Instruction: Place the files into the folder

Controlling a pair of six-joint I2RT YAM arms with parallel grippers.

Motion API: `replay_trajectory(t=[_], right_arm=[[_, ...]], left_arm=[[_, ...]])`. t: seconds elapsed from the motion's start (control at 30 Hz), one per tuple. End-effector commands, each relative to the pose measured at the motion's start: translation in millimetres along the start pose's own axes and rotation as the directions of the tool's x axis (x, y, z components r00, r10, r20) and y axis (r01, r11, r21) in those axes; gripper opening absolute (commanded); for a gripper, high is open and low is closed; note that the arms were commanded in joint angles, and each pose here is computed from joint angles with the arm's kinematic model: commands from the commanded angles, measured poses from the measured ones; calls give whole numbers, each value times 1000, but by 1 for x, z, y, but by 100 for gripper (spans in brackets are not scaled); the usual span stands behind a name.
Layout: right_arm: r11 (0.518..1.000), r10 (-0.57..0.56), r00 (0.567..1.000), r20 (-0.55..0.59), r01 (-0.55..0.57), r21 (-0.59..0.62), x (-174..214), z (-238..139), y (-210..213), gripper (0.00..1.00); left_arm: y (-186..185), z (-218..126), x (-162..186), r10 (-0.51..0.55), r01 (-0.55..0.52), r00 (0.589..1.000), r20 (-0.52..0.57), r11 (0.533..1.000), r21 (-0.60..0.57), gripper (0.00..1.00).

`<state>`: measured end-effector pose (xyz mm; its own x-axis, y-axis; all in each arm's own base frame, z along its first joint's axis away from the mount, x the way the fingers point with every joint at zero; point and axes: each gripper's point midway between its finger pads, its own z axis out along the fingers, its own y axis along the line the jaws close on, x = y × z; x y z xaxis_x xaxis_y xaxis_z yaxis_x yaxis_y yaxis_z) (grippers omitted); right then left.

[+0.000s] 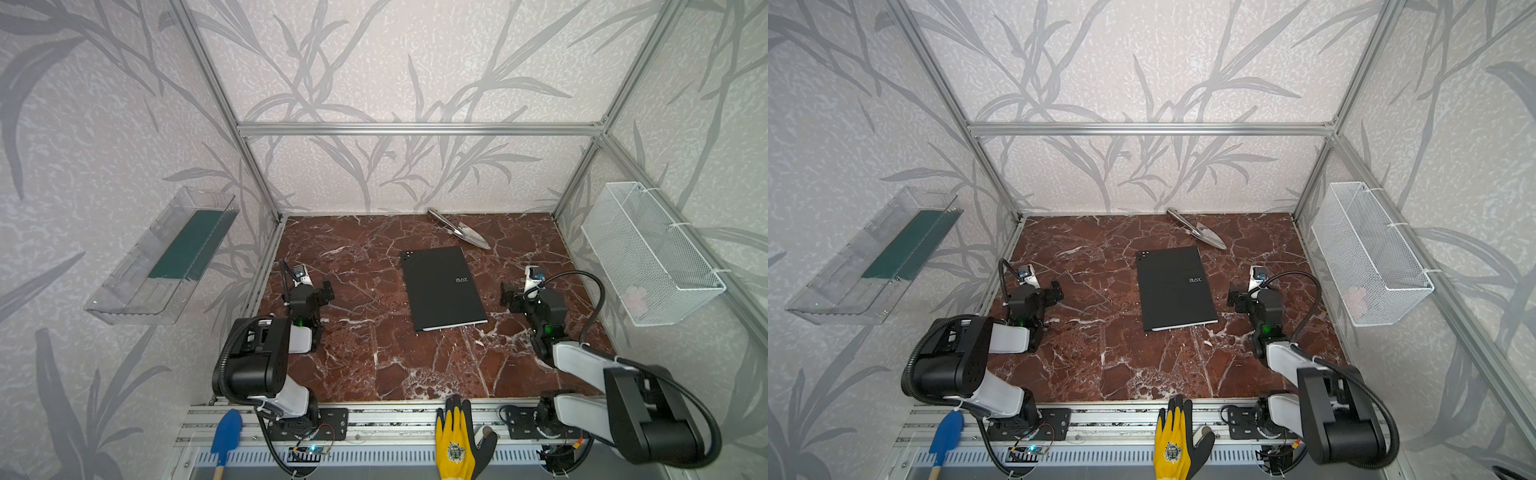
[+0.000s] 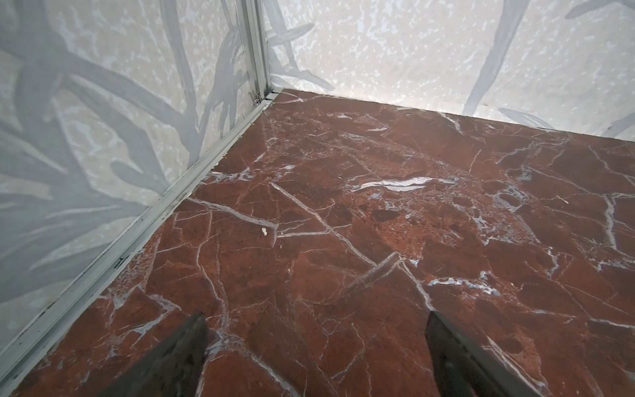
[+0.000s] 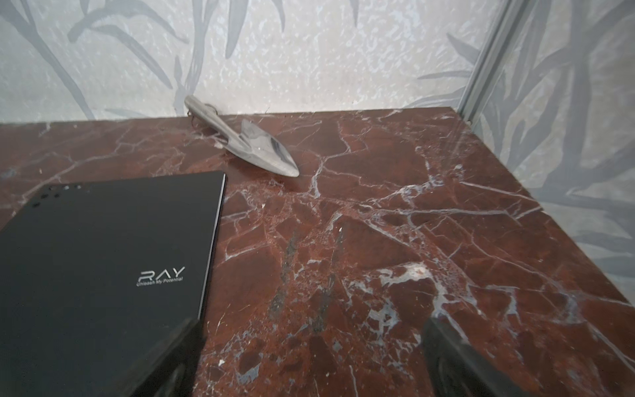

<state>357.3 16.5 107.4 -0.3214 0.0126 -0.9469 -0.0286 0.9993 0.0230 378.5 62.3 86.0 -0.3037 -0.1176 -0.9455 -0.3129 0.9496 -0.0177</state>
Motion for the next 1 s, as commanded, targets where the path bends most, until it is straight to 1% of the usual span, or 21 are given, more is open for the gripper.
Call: replay_trajectory(t=[0.0, 0.03, 0.07, 0.1, 0.17, 0.2, 0.27, 0.33, 0.37, 0.4, 0.8, 0.87, 0.9, 0.97], right_arm=[[995, -78, 987, 138, 87, -58, -16, 9, 13, 99], [992, -88, 988, 129, 99, -78, -5, 12, 16, 99], [989, -95, 980, 173, 113, -98, -3, 14, 21, 99], [983, -107, 976, 190, 132, -127, -2, 13, 27, 99], [976, -136, 986, 93, 149, -160, 4, 18, 33, 99], [975, -140, 989, 48, 146, -164, 3, 26, 33, 99], [977, -124, 992, 39, 129, -170, 0, 42, 34, 99], [987, -109, 994, 5, 109, -117, 2, 42, 23, 99], [988, -106, 994, 1, 105, -112, 2, 44, 23, 99], [988, -106, 994, 18, 107, -112, 1, 44, 23, 99], [988, -115, 993, 16, 116, -105, 1, 44, 24, 99], [988, -114, 993, 16, 115, -105, 1, 44, 24, 99], [988, -114, 993, 16, 115, -105, 1, 44, 24, 99], [988, -114, 993, 17, 116, -105, 1, 44, 24, 99]], left_arm=[[-5, 3, -13, 14, -14, 999, 42, 1000, 17, 99], [-5, 3, -13, 15, -15, 999, 42, 1000, 18, 99], [-5, 3, -13, 16, -16, 999, 40, 1000, 21, 99], [-5, 3, -13, 15, -16, 999, 41, 1000, 20, 99], [-6, 3, -13, 16, -17, 999, 39, 1000, 23, 99], [-6, 3, -13, 18, -19, 999, 39, 1000, 22, 99], [-6, 3, -13, 17, -18, 999, 39, 1000, 24, 99], [-6, 3, -13, 17, -18, 999, 39, 1000, 24, 99], [-6, 3, -13, 18, -19, 999, 39, 1000, 24, 99], [-6, 3, -13, 17, -18, 999, 39, 1000, 24, 99], [-6, 4, -13, 19, -20, 999, 37, 999, 26, 99], [-12, 5, -12, 34, -35, 999, 28, 998, 54, 99], [-20, 8, -12, 59, -59, 998, 8, 994, 95, 99], [-20, 8, -11, 48, -48, 999, 2, 993, 110, 99]])
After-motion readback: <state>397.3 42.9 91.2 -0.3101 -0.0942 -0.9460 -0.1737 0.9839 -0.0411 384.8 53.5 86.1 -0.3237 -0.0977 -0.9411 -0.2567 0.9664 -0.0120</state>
